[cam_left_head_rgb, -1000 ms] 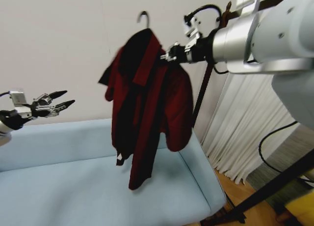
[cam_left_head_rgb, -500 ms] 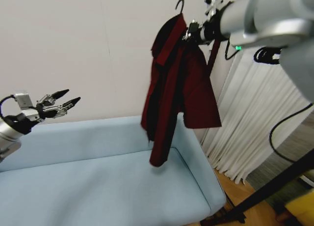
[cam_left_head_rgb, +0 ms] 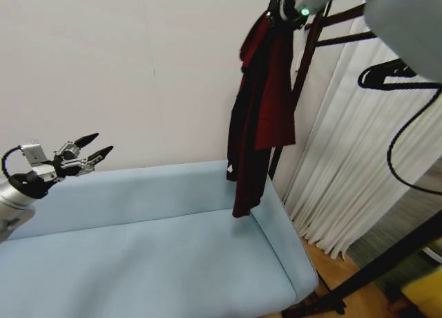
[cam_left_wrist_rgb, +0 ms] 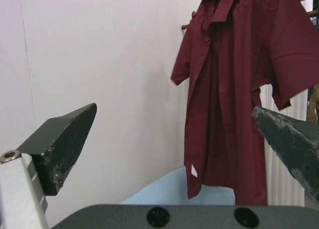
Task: Pick up the clothes from the sofa and hang them on the clothes hanger.
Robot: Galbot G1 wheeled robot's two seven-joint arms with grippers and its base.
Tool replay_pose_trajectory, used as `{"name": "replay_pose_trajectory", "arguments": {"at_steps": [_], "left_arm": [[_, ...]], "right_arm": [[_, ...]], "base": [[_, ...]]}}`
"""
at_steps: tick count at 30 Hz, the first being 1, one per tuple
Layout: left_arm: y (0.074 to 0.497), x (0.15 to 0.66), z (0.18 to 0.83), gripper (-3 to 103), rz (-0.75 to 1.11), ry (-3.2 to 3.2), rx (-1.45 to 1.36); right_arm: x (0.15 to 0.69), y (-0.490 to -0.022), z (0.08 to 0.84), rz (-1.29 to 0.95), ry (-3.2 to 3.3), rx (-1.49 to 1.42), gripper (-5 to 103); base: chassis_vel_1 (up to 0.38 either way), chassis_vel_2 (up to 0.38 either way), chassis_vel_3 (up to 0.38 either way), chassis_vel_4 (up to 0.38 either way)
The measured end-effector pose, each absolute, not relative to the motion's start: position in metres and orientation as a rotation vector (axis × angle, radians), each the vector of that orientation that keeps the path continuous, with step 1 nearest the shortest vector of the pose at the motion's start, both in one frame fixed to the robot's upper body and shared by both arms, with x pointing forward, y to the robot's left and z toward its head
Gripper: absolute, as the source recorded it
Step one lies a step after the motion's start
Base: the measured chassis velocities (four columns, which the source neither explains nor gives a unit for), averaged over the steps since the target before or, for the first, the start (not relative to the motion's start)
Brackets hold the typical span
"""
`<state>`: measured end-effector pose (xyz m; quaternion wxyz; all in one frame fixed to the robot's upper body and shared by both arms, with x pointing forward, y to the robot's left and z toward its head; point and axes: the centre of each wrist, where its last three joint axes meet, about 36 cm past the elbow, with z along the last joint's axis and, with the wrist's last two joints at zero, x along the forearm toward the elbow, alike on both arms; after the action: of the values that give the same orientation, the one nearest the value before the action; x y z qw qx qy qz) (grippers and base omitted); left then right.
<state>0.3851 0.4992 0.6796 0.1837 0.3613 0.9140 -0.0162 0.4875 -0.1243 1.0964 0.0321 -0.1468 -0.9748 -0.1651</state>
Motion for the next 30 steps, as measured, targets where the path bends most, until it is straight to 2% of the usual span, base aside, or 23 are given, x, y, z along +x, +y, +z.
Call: {"name": "replay_pose_trajectory", "arguments": {"at_steps": [8,14,19,30], "left_arm": [[0.492,0.386,0.677,100,-0.067,2.548,1.039],[0.492,0.386,0.672,100,-0.085,2.538,1.045],[0.493,0.383,0.666,100,-0.108,2.533,1.029],[0.494,0.38,0.663,100,-0.101,2.541,1.001]], "right_arm": [[0.529,-0.105,1.108,-0.687,-2.96,-0.777,2],[0.564,-0.111,1.113,-0.747,-2.925,-0.932,2],[0.599,-0.136,1.101,-0.709,-2.888,-1.045,2],[0.632,-0.182,1.082,-0.656,-2.865,-1.068,2]], "base": [[0.0,0.0,0.0,0.0],[0.0,0.0,0.0,0.0],[0.0,0.0,0.0,0.0],[0.0,0.0,0.0,0.0]]}}
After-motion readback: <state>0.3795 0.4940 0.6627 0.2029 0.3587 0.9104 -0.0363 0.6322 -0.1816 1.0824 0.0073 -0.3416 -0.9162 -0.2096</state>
